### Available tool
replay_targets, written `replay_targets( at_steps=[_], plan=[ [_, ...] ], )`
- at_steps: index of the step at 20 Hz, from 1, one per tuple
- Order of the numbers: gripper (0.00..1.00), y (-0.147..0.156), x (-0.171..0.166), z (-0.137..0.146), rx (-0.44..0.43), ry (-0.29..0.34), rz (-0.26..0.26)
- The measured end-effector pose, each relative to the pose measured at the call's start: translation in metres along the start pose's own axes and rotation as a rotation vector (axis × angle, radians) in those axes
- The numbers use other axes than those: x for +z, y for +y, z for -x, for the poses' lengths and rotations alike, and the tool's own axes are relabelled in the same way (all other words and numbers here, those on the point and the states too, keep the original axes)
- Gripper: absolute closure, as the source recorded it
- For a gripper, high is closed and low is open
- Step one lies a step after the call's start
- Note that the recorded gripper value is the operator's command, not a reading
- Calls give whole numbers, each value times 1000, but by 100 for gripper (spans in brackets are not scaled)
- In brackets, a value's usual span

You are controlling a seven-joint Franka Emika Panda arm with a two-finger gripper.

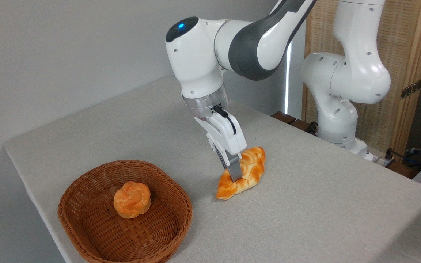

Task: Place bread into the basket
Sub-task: 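Lift the braided loaf and carry it over the wicker basket, then lower the loaf into the basket beside the bun and release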

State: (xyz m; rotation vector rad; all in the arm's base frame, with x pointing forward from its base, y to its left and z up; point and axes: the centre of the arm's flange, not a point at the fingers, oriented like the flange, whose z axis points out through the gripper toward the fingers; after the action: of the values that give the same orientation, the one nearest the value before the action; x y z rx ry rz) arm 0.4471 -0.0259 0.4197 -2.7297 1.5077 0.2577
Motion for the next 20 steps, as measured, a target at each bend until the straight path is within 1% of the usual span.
replay_targets(
  at_steps=[1, 3, 7, 10, 12, 14, 16, 17, 18, 19, 20],
  plan=[
    [100, -2, -6, -1, -1, 7, -10],
    [100, -8, -29, -3, -4, 33, -46],
    [100, -19, -82, -6, -12, 91, -126],
    [100, -25, -111, -8, -17, 135, -186],
    [100, -31, -126, -12, -19, 189, -250],
    [100, -37, -133, -17, -20, 241, -309],
    [95, -45, -134, -24, -20, 285, -360],
    [81, -50, -134, -27, -20, 305, -384],
    [37, -54, -134, -30, -20, 326, -410],
    [0, -60, -133, -34, -20, 349, -438],
    [0, -65, -131, -38, -21, 370, -463]
  ],
)
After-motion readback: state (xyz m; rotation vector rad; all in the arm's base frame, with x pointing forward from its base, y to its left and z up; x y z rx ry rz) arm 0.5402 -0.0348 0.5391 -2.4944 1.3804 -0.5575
